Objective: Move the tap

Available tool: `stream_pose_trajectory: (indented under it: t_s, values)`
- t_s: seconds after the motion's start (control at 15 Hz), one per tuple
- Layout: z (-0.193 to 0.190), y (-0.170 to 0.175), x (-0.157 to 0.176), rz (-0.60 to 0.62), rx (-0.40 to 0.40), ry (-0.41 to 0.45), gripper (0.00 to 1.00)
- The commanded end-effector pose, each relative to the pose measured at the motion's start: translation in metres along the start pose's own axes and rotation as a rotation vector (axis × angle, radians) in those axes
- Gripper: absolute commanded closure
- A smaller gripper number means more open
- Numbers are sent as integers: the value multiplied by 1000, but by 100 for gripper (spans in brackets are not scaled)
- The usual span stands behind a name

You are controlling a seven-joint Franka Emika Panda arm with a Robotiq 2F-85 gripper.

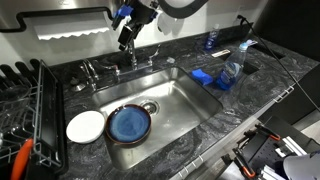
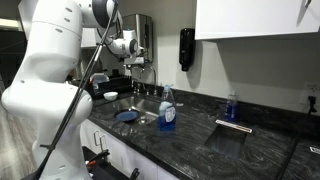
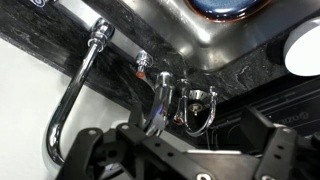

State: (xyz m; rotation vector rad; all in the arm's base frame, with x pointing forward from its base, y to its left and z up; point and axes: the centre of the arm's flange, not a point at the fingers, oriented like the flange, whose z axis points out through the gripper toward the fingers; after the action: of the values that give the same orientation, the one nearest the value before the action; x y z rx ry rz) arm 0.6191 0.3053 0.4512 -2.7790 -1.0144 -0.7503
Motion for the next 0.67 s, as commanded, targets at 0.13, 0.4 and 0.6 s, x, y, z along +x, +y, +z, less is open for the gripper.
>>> stream_pose_trajectory:
  t_s: [0.13,0.4,0.6]
  values:
    - [-29,-7,-3,-14,9,-90,0]
    - [-50,-10,-12,-35,47,-179,0]
    - [-73,-10,-21,-49,73,-262,0]
